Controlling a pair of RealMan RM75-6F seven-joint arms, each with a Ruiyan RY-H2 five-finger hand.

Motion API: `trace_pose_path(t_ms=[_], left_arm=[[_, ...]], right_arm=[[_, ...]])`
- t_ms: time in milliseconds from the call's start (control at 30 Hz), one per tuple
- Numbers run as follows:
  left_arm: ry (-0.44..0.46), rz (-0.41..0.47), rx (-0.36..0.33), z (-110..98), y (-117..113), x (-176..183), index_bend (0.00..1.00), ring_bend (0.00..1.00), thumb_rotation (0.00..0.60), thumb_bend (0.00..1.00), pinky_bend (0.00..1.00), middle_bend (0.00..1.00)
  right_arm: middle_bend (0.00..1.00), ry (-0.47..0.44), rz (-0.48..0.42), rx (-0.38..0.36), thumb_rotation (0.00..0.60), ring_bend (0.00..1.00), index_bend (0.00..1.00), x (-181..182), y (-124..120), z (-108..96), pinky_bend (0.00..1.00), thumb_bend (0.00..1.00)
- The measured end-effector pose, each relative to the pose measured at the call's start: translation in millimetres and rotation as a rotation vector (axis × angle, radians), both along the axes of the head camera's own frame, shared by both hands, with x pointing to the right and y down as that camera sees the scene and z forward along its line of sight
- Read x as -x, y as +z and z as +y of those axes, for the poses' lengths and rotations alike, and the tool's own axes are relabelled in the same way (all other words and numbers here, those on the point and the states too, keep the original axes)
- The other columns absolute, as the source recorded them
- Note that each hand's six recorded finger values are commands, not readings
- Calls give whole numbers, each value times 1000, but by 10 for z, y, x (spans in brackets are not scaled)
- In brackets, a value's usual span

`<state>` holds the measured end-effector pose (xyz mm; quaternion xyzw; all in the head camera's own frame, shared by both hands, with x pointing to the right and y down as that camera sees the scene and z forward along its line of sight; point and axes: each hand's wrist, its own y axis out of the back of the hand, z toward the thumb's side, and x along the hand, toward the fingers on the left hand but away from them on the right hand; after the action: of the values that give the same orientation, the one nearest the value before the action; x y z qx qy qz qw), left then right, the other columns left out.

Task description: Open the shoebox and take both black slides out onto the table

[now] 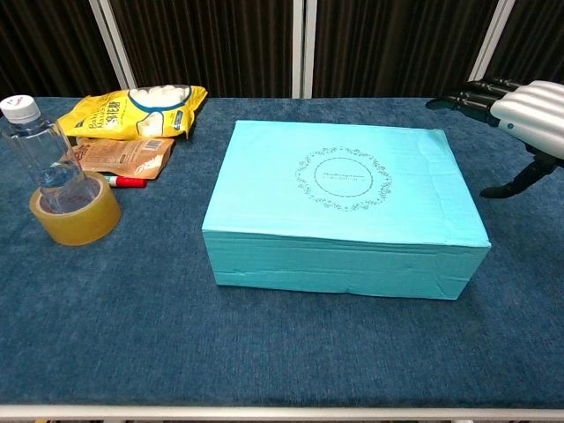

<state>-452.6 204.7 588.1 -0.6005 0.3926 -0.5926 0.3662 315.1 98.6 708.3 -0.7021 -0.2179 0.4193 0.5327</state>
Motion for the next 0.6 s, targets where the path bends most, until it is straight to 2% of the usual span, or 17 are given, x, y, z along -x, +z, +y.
trace_pose_path(t_ms=[167,600], left_arm=[[-2,7,10,7,1,-7,210,100,600,108,88,188],[-13,22,41,22,16,-22,210,100,600,108,88,189]], right_arm=[[69,-35,-39,-35,600,0,44,105,56,5,0,0],[66,-147,-47,-54,600,0,51,249,153,65,0,0]])
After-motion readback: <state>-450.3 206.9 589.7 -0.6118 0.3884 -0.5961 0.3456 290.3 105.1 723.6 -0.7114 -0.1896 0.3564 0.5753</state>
